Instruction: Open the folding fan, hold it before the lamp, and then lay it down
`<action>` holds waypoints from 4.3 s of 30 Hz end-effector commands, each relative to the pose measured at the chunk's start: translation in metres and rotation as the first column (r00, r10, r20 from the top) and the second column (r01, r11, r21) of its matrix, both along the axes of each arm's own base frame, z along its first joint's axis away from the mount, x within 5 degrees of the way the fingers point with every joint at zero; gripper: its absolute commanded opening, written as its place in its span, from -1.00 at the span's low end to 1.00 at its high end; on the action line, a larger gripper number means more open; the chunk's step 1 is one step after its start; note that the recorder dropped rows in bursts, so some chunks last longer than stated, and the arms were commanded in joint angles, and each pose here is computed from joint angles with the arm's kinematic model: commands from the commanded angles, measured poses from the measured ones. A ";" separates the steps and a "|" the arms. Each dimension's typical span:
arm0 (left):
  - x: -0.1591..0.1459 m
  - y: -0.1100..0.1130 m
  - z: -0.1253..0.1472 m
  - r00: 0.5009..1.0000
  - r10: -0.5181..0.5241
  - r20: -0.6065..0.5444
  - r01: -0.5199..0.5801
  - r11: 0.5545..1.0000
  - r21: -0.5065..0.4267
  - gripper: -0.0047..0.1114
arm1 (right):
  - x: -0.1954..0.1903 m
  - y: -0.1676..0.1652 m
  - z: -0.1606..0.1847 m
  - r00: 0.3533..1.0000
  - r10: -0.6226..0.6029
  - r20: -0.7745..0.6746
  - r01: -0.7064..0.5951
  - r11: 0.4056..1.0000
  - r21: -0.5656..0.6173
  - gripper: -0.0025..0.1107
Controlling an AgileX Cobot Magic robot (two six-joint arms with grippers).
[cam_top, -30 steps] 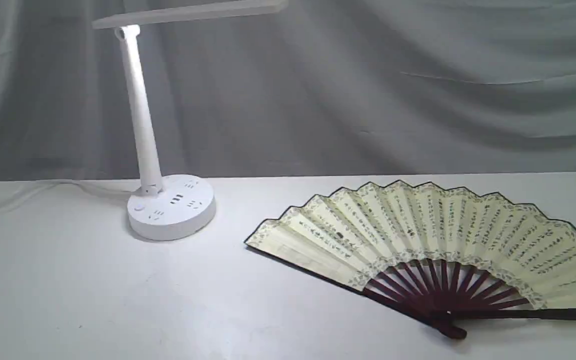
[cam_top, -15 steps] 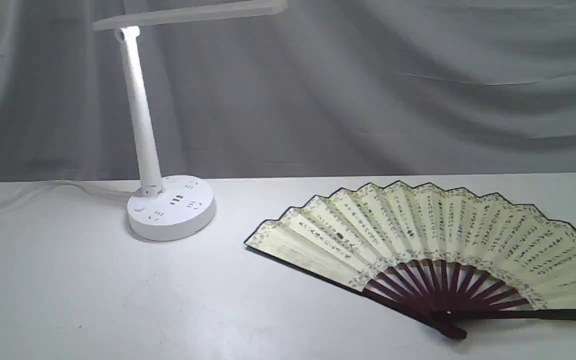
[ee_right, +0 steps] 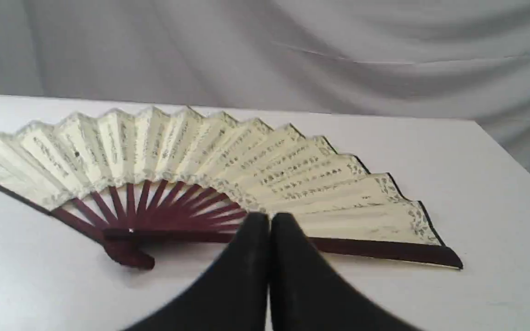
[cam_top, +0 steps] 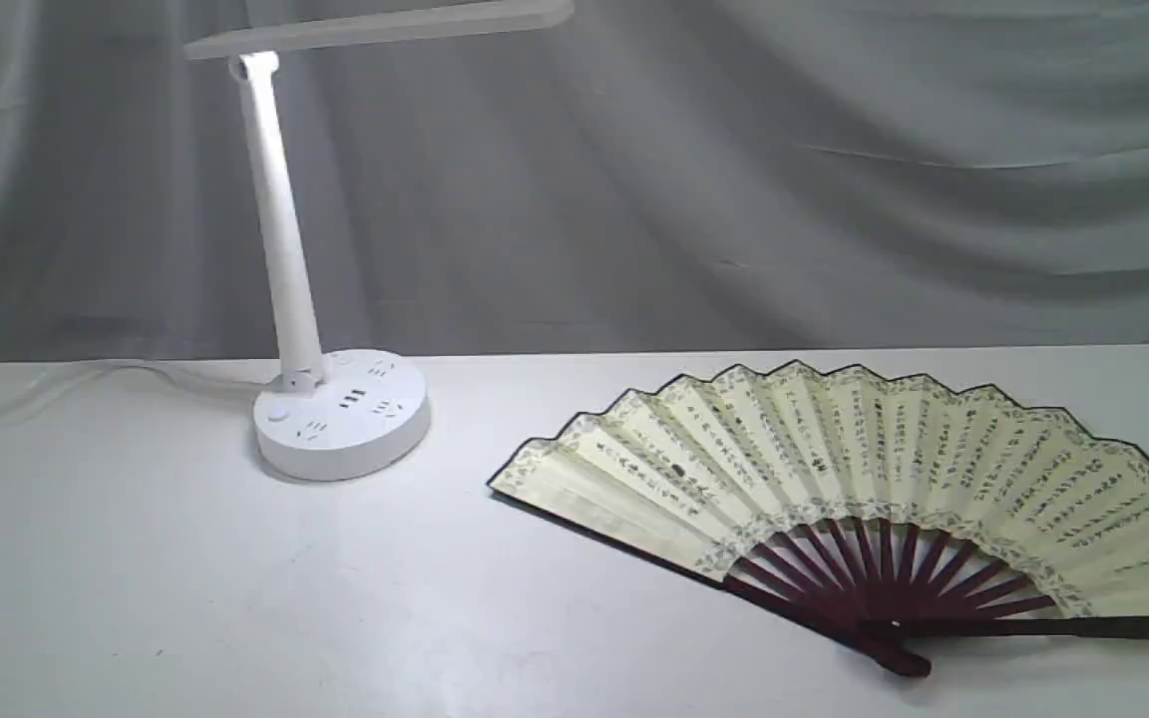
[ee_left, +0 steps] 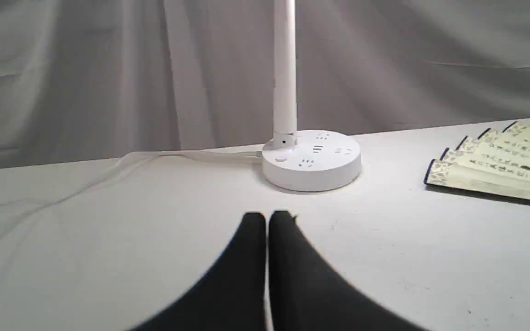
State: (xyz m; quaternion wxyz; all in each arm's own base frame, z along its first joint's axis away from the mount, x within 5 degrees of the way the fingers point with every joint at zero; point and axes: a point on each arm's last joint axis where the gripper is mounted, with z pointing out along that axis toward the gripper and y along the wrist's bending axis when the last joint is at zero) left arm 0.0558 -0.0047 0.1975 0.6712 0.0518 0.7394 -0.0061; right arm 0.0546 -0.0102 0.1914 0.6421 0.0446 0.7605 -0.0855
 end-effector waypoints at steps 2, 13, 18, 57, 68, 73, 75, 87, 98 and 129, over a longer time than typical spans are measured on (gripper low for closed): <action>0.000 0.001 -0.001 1.000 -0.001 0.008 0.001 0.998 0.062 -0.92 | 0.000 0.000 0.004 0.997 -0.012 0.070 0.008 0.998 0.056 -0.96; 0.000 -0.001 -0.001 1.000 -0.007 0.000 0.007 0.999 -0.050 -0.92 | 0.000 0.000 0.005 0.997 -0.011 0.072 0.008 0.999 0.053 -0.96; 0.000 -0.001 -0.001 1.000 -0.010 -0.001 0.010 0.997 -0.078 -0.92 | 0.000 0.000 0.005 0.997 -0.011 0.072 0.008 0.999 0.053 -0.96; 0.000 -0.001 -0.001 1.000 -0.005 -0.001 0.005 0.997 -0.073 -0.92 | 0.000 0.000 0.005 0.997 -0.012 0.073 0.008 0.998 0.055 -0.96; 0.000 -0.001 -0.001 1.000 -0.005 -0.001 0.005 0.997 -0.073 -0.92 | 0.000 0.000 0.005 0.997 -0.012 0.072 0.008 0.999 0.054 -0.96; 0.000 -0.001 -0.001 1.000 -0.005 -0.001 0.005 0.997 -0.073 -0.92 | 0.000 0.000 0.005 0.997 -0.012 0.072 0.008 0.999 0.054 -0.96; 0.000 -0.001 -0.001 1.000 -0.005 -0.001 0.005 0.997 -0.073 -0.92 | 0.000 0.000 0.005 0.997 -0.012 0.072 0.008 0.999 0.054 -0.96; 0.000 -0.001 -0.001 1.000 -0.005 -0.001 0.005 0.997 -0.073 -0.92 | 0.000 0.000 0.005 0.997 -0.012 0.073 0.008 0.998 0.056 -0.96; 0.000 -0.001 -0.001 1.000 -0.005 -0.001 0.005 0.997 -0.073 -0.92 | 0.000 0.000 0.005 0.997 -0.012 0.072 0.008 0.999 0.053 -0.96; 0.000 -0.001 -0.001 1.000 -0.005 -0.001 0.005 0.997 -0.071 -0.92 | 0.000 0.000 0.005 0.997 -0.012 0.072 0.008 0.999 0.054 -0.96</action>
